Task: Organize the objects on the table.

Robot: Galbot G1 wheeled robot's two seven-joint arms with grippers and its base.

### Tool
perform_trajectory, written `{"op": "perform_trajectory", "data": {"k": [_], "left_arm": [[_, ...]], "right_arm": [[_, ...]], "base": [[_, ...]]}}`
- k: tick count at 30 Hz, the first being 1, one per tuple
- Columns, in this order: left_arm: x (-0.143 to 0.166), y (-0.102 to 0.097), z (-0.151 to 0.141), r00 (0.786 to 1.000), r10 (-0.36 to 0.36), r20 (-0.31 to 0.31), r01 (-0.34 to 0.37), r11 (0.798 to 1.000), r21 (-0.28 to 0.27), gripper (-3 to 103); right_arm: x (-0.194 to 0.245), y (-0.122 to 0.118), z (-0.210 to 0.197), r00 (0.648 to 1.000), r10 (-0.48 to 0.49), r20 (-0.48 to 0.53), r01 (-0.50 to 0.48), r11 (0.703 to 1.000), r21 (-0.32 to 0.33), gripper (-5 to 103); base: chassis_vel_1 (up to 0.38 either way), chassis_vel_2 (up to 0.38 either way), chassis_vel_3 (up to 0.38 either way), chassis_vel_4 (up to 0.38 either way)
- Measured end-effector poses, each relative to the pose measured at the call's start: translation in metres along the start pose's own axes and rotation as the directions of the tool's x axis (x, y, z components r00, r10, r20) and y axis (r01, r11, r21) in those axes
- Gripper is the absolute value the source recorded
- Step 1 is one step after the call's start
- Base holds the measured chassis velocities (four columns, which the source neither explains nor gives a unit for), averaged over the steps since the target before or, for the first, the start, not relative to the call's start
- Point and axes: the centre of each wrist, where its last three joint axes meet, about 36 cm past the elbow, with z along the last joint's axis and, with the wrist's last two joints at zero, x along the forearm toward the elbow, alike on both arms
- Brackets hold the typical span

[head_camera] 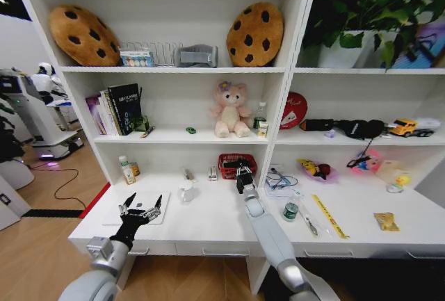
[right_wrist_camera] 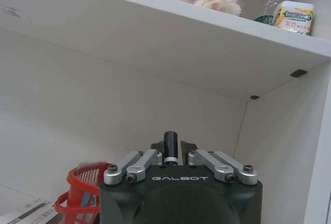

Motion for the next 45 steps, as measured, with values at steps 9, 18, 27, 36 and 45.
{"op": "perform_trajectory", "data": {"k": [9, 18, 27, 36, 45], "left_arm": [[0.000, 0.000, 0.000, 1.000, 0.000, 0.000, 0.000, 1.000, 0.000, 100], [0.000, 0.000, 0.000, 1.000, 0.000, 0.000, 0.000, 1.000, 0.000, 100], [0.000, 0.000, 0.000, 1.000, 0.000, 0.000, 0.000, 1.000, 0.000, 100], [0.000, 0.000, 0.000, 1.000, 0.000, 0.000, 0.000, 1.000, 0.000, 100], [0.000, 0.000, 0.000, 1.000, 0.000, 0.000, 0.000, 1.000, 0.000, 100]], "right_arm": [[0.026, -0.001, -0.026, 0.997, 0.058, -0.045, -0.062, 0.994, -0.087, 61], [0.092, 0.014, -0.105, 0.951, 0.155, -0.266, -0.202, 0.967, -0.157, 94], [0.146, 0.024, -0.130, 0.781, 0.348, -0.518, -0.454, 0.887, -0.089, 100], [0.165, 0.034, -0.113, 0.703, 0.459, -0.544, -0.538, 0.843, 0.015, 100], [0.176, 0.041, -0.098, 0.695, 0.541, -0.474, -0.585, 0.809, 0.066, 100]], "base": [[0.000, 0.000, 0.000, 0.000], [0.000, 0.000, 0.000, 0.000], [0.000, 0.000, 0.000, 0.000], [0.000, 0.000, 0.000, 0.000], [0.000, 0.000, 0.000, 0.000]]}}
